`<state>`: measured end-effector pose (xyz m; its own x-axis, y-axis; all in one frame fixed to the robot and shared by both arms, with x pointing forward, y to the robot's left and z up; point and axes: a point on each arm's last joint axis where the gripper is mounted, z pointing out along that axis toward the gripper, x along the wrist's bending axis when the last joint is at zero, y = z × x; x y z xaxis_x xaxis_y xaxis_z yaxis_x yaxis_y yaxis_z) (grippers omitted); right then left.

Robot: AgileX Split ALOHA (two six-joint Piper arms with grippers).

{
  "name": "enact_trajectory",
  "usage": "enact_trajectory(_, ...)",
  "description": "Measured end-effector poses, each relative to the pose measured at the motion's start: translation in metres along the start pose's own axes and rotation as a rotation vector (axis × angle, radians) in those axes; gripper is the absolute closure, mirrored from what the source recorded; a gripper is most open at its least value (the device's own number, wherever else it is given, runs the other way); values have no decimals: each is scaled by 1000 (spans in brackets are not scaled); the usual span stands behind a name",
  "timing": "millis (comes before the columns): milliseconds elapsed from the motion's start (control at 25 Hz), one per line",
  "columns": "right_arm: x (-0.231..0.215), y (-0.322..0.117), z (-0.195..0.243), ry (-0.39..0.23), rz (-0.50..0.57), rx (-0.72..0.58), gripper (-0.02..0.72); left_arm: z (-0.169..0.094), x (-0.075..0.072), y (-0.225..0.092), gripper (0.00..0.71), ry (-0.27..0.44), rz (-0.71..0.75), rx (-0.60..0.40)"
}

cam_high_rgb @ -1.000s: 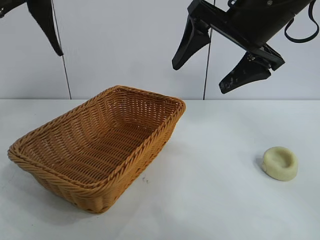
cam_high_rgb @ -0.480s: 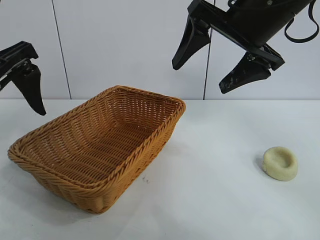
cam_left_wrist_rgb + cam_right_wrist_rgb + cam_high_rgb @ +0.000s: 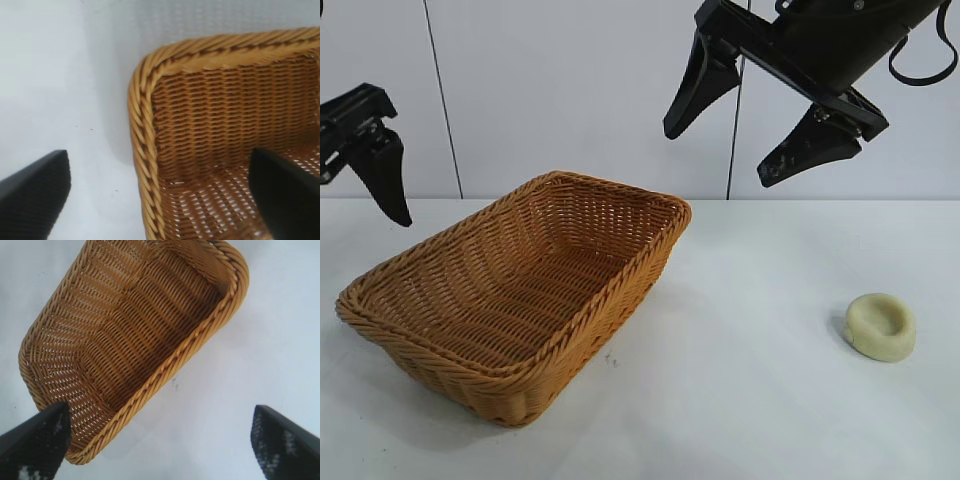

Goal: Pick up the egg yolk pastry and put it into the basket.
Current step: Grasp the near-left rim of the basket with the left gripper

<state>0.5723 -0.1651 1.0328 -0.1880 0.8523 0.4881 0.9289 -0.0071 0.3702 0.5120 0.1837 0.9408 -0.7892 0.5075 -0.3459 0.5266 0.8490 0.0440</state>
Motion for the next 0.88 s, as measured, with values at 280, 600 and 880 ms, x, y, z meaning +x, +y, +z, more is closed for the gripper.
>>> enact_trajectory(280,0,0,0,0,0,1,8,44,4,-4,18,43,31,56)
enact_trajectory(600,0,0,0,0,0,1,8,51,5,-9,259,53,-1,100)
enact_trajectory(880,0,0,0,0,0,1,8,51,5,-8,608,52,-23,105)
